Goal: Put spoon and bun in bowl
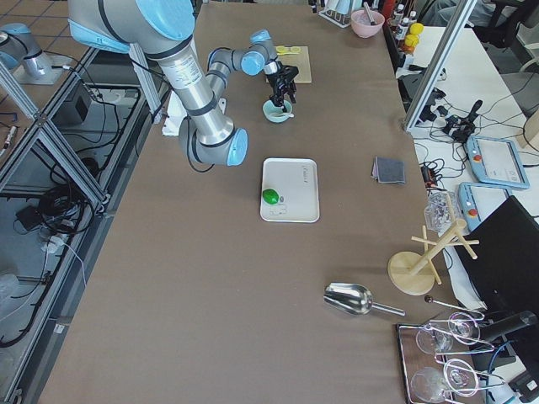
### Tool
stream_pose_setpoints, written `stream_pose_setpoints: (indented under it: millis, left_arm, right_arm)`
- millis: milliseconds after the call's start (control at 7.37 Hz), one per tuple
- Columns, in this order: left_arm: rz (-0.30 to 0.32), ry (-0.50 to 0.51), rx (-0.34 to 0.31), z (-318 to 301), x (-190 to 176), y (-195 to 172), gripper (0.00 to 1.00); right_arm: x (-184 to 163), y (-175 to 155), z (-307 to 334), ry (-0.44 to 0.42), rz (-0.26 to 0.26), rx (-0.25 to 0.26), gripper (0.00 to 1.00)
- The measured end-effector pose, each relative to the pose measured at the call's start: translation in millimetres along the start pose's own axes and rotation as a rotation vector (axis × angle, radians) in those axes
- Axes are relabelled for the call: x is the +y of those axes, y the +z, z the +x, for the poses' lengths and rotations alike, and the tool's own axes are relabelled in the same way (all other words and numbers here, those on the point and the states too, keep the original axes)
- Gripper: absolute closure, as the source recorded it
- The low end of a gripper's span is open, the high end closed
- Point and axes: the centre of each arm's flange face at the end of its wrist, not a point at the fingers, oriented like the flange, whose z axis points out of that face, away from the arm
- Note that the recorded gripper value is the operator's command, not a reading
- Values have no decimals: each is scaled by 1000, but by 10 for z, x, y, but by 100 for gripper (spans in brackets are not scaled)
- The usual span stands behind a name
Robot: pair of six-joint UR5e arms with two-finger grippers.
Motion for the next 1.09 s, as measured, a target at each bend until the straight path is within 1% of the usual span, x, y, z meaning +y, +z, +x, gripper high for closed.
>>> stream_pose_setpoints:
  millis: [136,271,407,543,679,814,1086]
  left_arm:
    - [1,-57,6,63,-20,15,2]
    - [-2,-119,22,203,-41,74,2]
    - [-10,-168,35,394,-61,166,2]
    - [-15,-206,34,681,-87,300,2]
    - [-18,-234,27,1052,-111,494,2]
    - [-20,-251,16,1416,-110,722,2]
    - [-27,-248,-6,1977,-33,1142,2]
  right_arm:
    - [-452,-58,48,-49,-37,3,0]
    - [-975,-73,220,-117,-77,6,0]
    - [-1532,-44,517,-206,-114,10,0]
    - [-2087,40,891,-297,-158,5,0]
    - [-2605,171,1332,-383,-209,-21,0]
    - [-3014,303,1792,-466,-249,-47,0]
    - [-3588,462,2578,-596,-294,-57,0]
